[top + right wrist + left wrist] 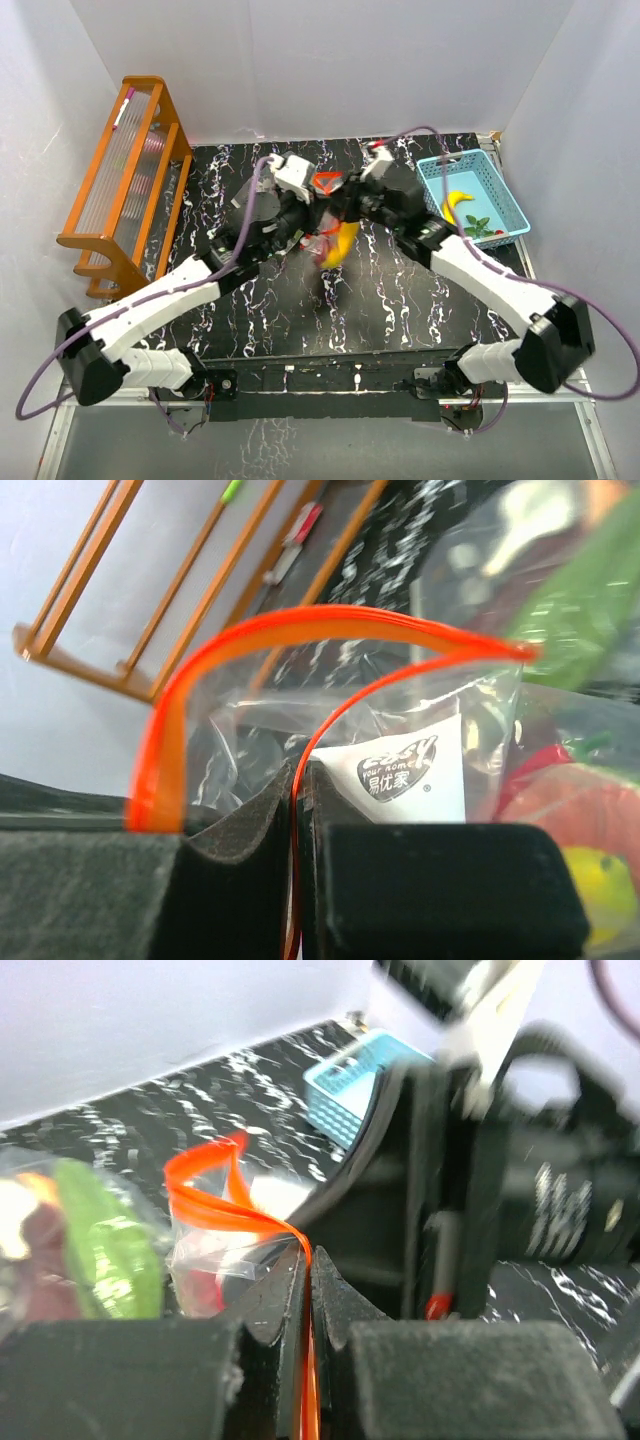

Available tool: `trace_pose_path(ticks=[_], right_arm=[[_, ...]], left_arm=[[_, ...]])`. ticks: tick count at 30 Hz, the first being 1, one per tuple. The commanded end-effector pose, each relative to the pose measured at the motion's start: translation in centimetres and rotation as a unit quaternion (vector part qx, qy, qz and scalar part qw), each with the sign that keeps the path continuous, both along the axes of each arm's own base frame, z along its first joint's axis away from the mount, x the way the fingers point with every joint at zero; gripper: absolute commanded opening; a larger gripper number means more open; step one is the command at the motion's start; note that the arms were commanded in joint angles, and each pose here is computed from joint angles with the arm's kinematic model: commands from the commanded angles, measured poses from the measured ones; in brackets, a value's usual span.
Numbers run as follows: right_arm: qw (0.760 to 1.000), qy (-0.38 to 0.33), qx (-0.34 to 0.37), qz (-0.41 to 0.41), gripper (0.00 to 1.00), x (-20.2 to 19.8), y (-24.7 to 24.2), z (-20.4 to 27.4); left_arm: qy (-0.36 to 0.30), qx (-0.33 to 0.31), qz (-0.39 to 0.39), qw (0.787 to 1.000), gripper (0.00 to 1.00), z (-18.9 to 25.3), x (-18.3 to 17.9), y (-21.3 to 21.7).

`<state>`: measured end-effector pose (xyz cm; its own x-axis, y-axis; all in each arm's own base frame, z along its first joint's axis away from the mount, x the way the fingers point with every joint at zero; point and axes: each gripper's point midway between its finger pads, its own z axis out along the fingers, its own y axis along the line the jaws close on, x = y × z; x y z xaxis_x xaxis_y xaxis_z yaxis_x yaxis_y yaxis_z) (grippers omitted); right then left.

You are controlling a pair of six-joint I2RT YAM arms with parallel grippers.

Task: Open the zip-top bag and remove the fake food
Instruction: Adjust the zipper food storage bag at the center of the board.

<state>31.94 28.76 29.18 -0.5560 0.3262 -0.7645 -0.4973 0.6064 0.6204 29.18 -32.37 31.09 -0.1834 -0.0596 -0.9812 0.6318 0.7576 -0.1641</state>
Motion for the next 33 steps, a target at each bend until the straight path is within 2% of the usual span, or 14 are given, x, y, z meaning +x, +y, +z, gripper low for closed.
trace_pose_path(ticks=[1,4,6,11,20,23,27,29,30,33], right_arm=[[0.996,-0.018,0.004,0.085,0.07,-2.0,7.5,1.0],[0.992,-0.017,0.003,0.124,0.07,-2.9,10.6,0.5],[0.993,-0.015,-0.009,0.113,0.07,-2.5,10.4,-0.6],[0.995,0.025,-0.061,0.071,0.1,-0.8,6.6,-5.9],[0.986,0.093,-0.136,-0.002,0.12,-0.2,-1.8,-13.9],[0.981,0.106,-0.161,-0.024,0.24,-0.2,-3.6,-15.4],[0.978,0.09,-0.179,-0.063,0.66,0.1,-5.5,-14.9],[0.974,0.078,-0.191,-0.091,0.81,0.7,-7.2,-14.3],[0.971,0.073,-0.199,-0.11,0.85,1.1,-8.3,-13.9],[0.961,0.048,-0.208,-0.176,0.88,2.3,-12.6,-11.6]], left_arm=[[-0.005,0.002,0.118,0.993,0.0,3.7,0.2,6.4],[-0.015,0.0,0.14,0.99,0.0,4.6,-0.6,8.7],[-0.013,0.014,0.16,0.987,0.0,3.5,-0.3,9.5],[0.014,0.045,0.168,0.985,0.0,-1.5,0.9,8.7],[0.113,0.014,0.106,0.988,0.0,-10.6,3.0,3.5],[0.146,0.016,0.085,0.986,0.0,-13.6,3.3,1.7],[0.164,0.008,0.076,0.984,0.0,-14.9,3.6,0.7],[0.169,0.006,0.074,0.983,0.0,-15.2,3.8,0.7],[0.171,0.005,0.073,0.983,0.0,-15.2,3.9,0.7],[0.179,-0.005,0.074,0.981,0.0,-15.3,4.3,1.1]])
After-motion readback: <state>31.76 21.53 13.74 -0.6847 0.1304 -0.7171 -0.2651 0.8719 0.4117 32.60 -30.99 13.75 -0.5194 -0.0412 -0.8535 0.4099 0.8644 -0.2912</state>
